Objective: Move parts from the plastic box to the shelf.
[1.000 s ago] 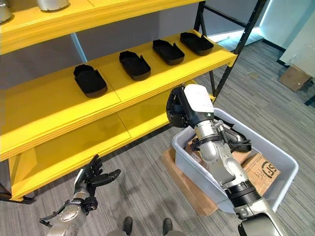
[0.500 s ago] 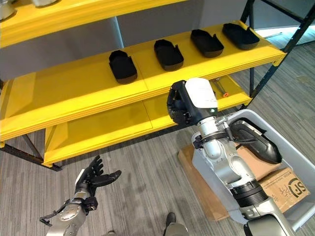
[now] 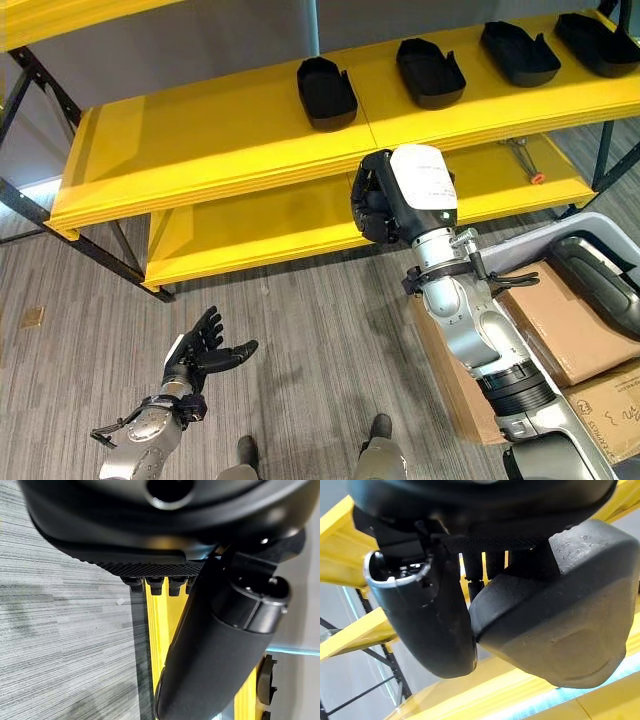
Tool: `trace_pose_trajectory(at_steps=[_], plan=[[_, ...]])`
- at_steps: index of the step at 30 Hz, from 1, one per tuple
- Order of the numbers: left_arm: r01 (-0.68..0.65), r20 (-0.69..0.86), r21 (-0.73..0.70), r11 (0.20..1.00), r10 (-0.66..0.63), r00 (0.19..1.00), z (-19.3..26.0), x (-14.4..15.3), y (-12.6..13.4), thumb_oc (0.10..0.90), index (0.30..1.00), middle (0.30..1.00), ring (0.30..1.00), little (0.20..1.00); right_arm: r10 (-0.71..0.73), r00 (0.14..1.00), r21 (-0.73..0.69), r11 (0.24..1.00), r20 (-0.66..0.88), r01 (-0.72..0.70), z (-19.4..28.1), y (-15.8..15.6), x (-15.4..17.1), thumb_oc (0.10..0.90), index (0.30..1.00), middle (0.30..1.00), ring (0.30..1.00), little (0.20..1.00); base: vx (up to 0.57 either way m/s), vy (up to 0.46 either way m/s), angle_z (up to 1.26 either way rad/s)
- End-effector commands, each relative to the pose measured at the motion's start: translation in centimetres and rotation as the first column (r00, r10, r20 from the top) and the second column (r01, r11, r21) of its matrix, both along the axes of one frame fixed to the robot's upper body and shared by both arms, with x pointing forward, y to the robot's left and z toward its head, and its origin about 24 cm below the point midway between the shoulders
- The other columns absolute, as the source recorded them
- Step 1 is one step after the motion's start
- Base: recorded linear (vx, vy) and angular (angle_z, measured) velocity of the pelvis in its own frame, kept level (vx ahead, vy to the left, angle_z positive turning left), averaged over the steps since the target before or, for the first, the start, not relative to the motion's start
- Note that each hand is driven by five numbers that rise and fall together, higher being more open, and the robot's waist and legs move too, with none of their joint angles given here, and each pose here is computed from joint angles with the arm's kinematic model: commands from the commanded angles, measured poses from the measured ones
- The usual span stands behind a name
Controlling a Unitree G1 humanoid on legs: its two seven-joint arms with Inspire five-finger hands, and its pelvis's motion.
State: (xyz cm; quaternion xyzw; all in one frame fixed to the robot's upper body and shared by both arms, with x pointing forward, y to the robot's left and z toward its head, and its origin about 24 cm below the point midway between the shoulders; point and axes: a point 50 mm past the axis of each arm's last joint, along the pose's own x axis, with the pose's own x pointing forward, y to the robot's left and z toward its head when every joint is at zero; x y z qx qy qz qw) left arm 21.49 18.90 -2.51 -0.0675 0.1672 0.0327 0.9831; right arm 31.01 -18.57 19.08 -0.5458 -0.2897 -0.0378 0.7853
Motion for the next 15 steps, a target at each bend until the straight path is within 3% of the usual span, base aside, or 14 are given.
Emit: trace_pose_trajectory(at_steps=[1, 15], plan=[[-0.005, 0.234, 0.037, 0.999, -0.003, 0.972, 4.4, 1.4, 1.4, 0.900, 1.000, 1.000, 1.000, 1.000, 0.083, 0.952, 0.054, 0.993, 0.293, -0.103, 5.4, 1.5, -1.5, 0.400, 0.300, 0.300, 0.300, 0.300, 0.05, 0.110, -0.02], [-0.055, 0.288, 0.083, 0.995, 0.029, 0.957, 5.8, 1.9, 2.9, 0.900, 1.000, 1.000, 1.000, 1.000, 0.123, 0.945, 0.068, 0.986, 0.304, -0.150, 6.2, 3.1, -1.1, 0.400, 0.300, 0.300, 0.300, 0.300, 0.02, 0.155, -0.06]])
